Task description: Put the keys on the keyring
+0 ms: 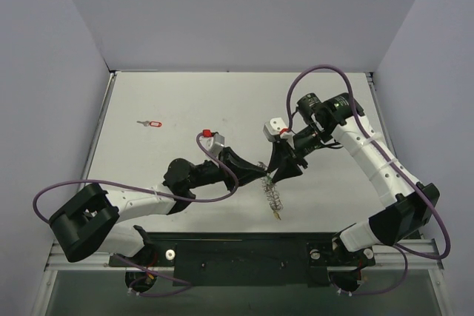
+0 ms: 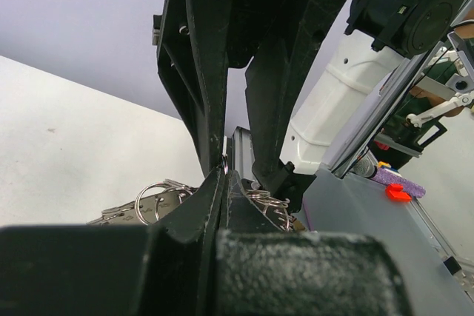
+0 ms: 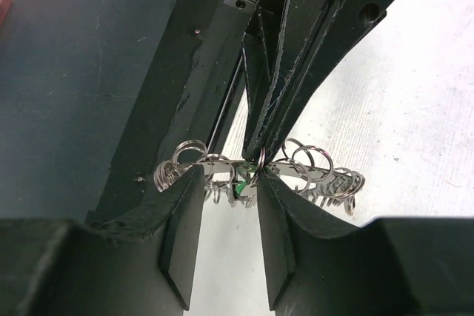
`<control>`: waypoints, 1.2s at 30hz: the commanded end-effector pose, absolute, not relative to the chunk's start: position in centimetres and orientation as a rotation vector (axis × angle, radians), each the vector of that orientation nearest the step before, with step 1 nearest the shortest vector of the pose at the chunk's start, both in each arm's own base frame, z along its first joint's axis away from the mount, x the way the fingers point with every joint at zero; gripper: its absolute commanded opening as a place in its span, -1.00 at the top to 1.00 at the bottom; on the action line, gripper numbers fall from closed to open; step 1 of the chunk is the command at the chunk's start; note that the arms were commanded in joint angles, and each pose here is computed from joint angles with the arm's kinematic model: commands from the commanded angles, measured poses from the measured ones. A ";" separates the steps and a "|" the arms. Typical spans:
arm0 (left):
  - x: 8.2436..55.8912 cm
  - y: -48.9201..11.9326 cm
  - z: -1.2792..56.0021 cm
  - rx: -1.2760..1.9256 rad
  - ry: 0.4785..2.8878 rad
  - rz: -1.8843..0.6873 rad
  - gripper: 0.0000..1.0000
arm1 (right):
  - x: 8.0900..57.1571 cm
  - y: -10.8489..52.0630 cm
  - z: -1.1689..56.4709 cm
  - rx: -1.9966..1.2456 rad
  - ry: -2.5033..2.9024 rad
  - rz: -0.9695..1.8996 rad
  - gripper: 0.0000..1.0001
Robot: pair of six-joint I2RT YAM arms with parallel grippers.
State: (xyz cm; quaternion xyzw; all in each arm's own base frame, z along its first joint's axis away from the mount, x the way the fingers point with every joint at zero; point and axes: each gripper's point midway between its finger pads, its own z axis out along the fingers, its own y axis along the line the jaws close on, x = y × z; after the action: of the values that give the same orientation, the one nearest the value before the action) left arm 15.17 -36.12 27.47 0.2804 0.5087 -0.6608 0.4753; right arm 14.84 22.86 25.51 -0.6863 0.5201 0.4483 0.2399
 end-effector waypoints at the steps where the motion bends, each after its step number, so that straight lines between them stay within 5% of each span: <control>1: 15.3 -36.0 32.0 0.664 1.071 -1.614 1.00 | 13.2 23.1 26.7 -1.855 1.449 1.331 0.40; 6: 15.4 -36.1 31.9 0.667 1.080 -1.605 1.00 | 13.4 23.2 26.6 -1.840 1.476 1.340 0.48; 16: 15.5 -36.4 31.4 0.677 1.103 -1.593 1.00 | 14.2 23.6 26.4 -1.791 1.555 1.333 1.00; 23: 15.5 -36.6 31.5 0.664 1.116 -1.610 1.00 | 16.5 24.1 26.1 -1.628 1.779 1.269 1.00; 30: 16.7 -35.0 31.9 0.574 1.148 -1.555 0.01 | 18.2 21.9 26.3 -1.410 1.851 1.233 1.00; 36: 19.7 -32.6 30.3 0.541 1.318 -1.316 -0.25 | 21.7 18.0 25.8 -1.119 1.973 1.073 1.00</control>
State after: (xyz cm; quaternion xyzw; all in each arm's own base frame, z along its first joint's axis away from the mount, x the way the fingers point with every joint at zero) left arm 17.28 -34.51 29.67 0.2444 0.5228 -0.6250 0.5256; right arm 20.17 19.54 24.70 -0.4815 0.7213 0.4237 0.2614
